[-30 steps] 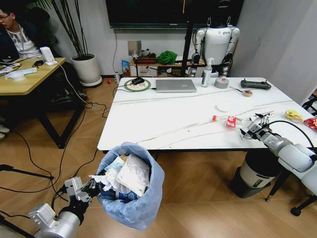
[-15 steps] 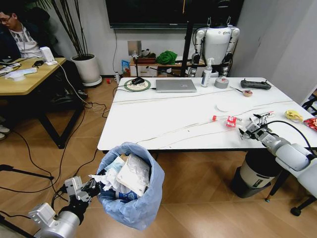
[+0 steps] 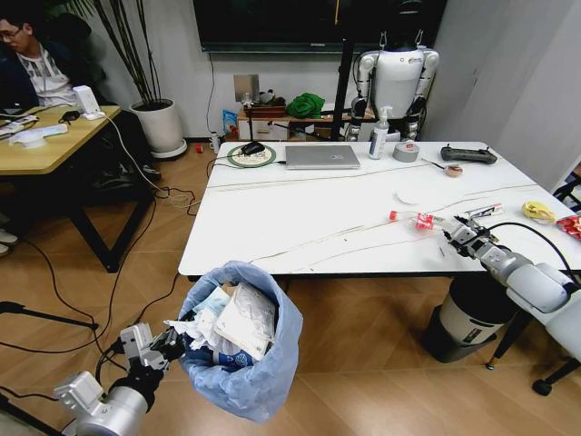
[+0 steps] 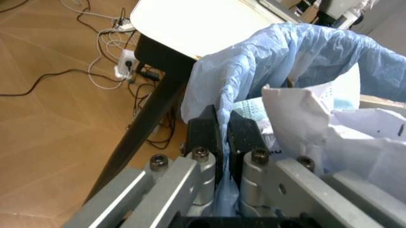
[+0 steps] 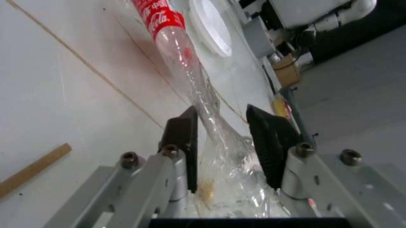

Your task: Pick up the trash bin and place the trash from the table into it.

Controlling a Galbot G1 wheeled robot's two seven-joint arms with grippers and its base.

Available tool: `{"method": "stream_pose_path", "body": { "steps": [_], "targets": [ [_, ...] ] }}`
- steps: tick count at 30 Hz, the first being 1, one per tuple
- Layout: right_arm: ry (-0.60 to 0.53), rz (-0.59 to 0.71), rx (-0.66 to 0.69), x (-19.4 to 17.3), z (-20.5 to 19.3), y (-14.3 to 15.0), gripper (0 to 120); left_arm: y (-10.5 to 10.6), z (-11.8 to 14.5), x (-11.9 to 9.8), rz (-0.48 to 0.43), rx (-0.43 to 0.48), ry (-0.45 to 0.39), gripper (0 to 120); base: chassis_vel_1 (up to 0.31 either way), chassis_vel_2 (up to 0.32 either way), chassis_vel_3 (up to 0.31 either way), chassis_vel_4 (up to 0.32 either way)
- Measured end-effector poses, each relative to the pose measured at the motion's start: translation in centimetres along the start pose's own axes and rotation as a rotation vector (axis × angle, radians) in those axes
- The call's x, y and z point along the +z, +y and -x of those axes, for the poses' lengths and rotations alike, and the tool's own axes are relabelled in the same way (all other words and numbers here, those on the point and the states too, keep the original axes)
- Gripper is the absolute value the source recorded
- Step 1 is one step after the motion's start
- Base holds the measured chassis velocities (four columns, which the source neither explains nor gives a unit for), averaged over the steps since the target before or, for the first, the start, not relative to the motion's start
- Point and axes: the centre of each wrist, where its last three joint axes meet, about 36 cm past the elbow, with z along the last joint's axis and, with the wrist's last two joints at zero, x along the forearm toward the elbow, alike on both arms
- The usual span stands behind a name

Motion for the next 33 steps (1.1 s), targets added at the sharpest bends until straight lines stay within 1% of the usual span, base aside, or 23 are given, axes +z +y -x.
{"method": "stream_pose_path", "body": {
  "steps": [2, 5, 8, 21, 24, 26, 29, 31, 32, 33],
  "targets": [
    [0.001, 0.000, -0.002, 0.0, 0.0, 0.0, 22, 0.0, 0.0, 0.0, 0.000, 0.000, 0.000, 0, 0.000, 0.000, 0.000, 0.000],
    [0.004, -0.001, -0.007, 0.1, 0.0, 0.0, 9, 0.0, 0.1, 0.0, -0.001, 0.000, 0.000, 0, 0.000, 0.000, 0.000, 0.000],
    [0.006, -0.002, -0.014, 0.3, -0.1, 0.1, 0, 0.0, 0.2, 0.1, -0.003, 0.001, 0.002, 0, 0.000, 0.000, 0.000, 0.000],
    [-0.007, 0.023, -0.027, -0.1, -0.4, 0.1, 0, 0.0, 0.2, 0.3, -0.007, 0.003, 0.005, 0, 0.000, 0.000, 0.000, 0.000],
    [-0.049, 0.069, -0.017, -1.6, -0.4, -0.7, 0, -0.2, 0.2, 0.5, -0.012, 0.009, 0.011, 0, 0.000, 0.000, 0.000, 0.000],
    [-0.058, 0.078, -0.015, -1.9, -0.5, -0.9, 0, -0.3, 0.2, 0.5, -0.014, 0.011, 0.013, 0, 0.000, 0.000, 0.000, 0.000],
    [-0.102, 0.133, -0.012, -3.5, -0.6, -1.4, 0, -0.7, 0.3, 0.9, -0.021, 0.024, 0.022, 0, 0.000, 0.000, 0.000, 0.000],
    [-0.140, 0.209, -0.017, -4.5, -0.8, -1.6, 0, -0.9, 0.4, 1.1, -0.026, 0.032, 0.026, 0, 0.000, 0.000, 0.000, 0.000],
    [-0.140, 0.209, -0.017, -4.5, -0.8, -1.6, 0, -0.9, 0.4, 1.1, -0.026, 0.032, 0.026, 0, 0.000, 0.000, 0.000, 0.000],
    [-0.160, 0.247, -0.020, -5.0, -0.9, -1.7, 0, -0.9, 0.4, 1.1, -0.027, 0.036, 0.028, 0, 0.000, 0.000, 0.000, 0.000]
  ]
}}
